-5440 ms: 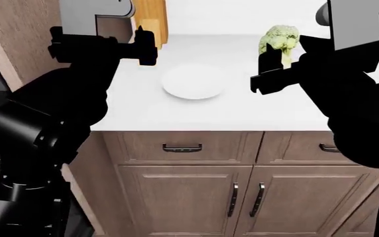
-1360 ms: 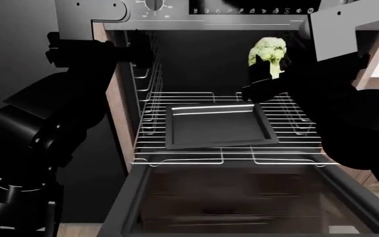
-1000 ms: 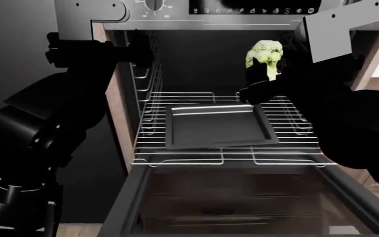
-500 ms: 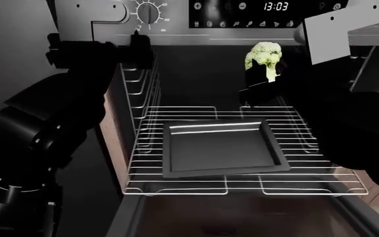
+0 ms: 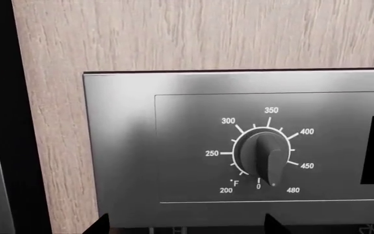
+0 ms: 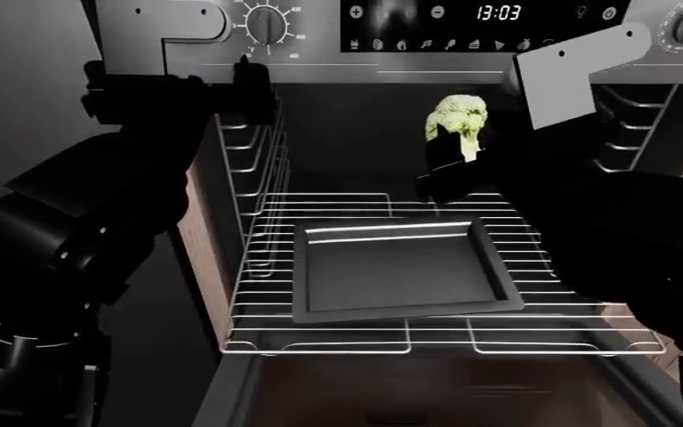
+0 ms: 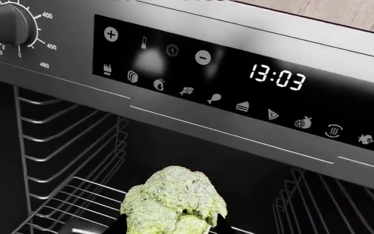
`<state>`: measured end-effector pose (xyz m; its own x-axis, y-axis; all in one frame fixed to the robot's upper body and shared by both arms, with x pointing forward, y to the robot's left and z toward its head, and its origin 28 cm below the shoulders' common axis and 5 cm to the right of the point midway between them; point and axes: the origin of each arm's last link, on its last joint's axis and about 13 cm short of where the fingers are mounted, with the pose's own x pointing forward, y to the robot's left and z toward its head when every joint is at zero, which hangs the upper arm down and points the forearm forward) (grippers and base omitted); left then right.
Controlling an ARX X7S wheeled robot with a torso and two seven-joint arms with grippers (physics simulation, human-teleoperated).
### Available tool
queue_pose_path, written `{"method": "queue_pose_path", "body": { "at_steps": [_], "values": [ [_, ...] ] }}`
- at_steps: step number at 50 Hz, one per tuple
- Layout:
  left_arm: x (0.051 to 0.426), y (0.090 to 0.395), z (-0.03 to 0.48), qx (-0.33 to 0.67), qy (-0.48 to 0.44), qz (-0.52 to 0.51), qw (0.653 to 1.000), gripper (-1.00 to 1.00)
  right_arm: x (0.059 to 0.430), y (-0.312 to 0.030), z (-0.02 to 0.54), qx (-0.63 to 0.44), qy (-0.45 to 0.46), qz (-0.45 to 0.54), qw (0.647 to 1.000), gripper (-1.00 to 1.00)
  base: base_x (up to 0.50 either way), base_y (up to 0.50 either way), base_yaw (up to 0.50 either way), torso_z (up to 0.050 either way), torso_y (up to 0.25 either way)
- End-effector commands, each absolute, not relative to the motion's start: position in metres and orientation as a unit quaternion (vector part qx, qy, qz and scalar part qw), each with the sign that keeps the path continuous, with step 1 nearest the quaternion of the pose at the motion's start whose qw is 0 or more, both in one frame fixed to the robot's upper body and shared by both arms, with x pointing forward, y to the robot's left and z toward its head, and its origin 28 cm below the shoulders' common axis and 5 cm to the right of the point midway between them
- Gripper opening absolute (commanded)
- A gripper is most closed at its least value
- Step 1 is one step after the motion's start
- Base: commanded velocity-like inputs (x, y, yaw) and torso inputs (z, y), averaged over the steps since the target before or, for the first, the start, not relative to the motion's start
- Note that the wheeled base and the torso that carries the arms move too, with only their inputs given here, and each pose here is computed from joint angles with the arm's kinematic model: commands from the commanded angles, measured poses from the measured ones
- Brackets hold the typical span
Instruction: Place the broccoli on the rack of the oven.
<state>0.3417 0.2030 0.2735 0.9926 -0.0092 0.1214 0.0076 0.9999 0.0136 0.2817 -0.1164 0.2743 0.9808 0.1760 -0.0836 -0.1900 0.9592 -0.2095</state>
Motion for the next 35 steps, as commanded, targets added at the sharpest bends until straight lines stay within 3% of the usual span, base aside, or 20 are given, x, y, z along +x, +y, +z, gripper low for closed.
{"method": "queue_pose_path", "body": {
  "at_steps": [1,35],
  "values": [
    [0.342,0.204,0.272,0.005,-0.061,-0.004,0.998,1.0,0.289,-0.114,0.267,-0.111,0.047,0.102,0.988,-1.0,0.0,0.0,0.0,0.0,0.0],
    [0.341,0.202,0.271,0.008,-0.06,-0.006,0.998,1.0,0.313,-0.117,0.233,-0.081,0.092,0.112,0.986,-1.0,0.0,0.0,0.0,0.0,0.0]
  ]
}}
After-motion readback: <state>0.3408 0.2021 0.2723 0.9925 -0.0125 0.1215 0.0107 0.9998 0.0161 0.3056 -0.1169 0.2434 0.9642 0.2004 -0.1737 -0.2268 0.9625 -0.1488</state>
